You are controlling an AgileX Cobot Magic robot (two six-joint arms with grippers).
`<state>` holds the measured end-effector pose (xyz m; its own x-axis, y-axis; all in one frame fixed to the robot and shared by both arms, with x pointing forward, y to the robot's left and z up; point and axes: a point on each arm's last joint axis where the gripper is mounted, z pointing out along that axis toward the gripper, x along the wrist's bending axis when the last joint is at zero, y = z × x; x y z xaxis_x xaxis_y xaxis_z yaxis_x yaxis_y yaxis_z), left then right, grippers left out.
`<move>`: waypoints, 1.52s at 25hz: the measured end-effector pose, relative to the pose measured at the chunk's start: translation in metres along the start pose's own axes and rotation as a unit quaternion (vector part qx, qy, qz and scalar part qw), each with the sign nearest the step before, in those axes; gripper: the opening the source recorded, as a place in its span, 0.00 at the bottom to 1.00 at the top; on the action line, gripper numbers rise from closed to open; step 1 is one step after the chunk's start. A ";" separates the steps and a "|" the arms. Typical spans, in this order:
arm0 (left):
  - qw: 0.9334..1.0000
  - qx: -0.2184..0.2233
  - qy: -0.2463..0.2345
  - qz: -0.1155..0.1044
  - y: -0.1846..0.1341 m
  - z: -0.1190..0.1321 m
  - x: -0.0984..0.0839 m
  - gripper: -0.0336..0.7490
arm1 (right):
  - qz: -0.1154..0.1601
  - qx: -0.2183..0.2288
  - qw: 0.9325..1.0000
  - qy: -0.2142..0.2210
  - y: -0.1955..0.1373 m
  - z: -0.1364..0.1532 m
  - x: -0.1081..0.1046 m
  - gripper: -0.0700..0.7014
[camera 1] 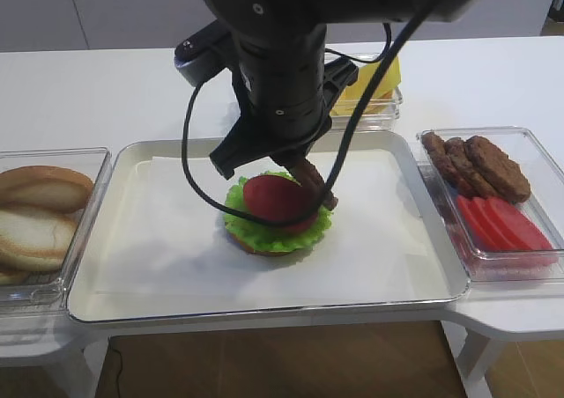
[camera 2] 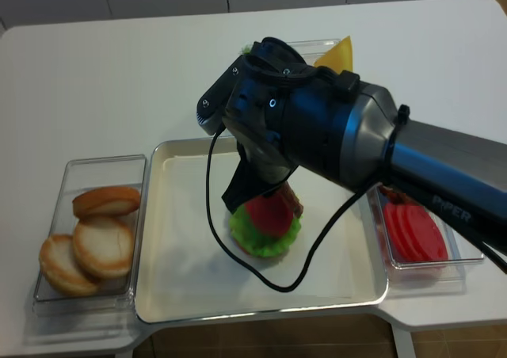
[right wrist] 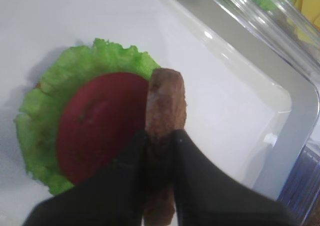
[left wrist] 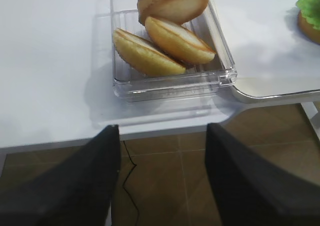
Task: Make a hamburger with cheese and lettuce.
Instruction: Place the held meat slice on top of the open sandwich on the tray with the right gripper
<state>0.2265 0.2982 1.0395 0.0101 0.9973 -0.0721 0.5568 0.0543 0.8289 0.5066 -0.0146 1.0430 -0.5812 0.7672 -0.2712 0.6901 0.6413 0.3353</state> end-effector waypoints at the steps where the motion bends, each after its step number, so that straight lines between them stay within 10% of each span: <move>1: 1.000 0.000 0.000 0.000 0.000 0.000 0.000 0.56 | -0.001 0.002 1.000 -0.001 0.000 0.001 0.000 0.23; 38: 1.000 0.000 0.000 0.000 0.000 0.000 0.000 0.56 | 0.001 -0.018 1.000 0.011 0.007 -0.016 0.000 0.23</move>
<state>0.2265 0.2982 1.0395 0.0101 0.9973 -0.0721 0.5568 0.0543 0.8289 0.5040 -0.0104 1.0598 -0.5892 0.7682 -0.2502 0.6755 0.6383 0.3691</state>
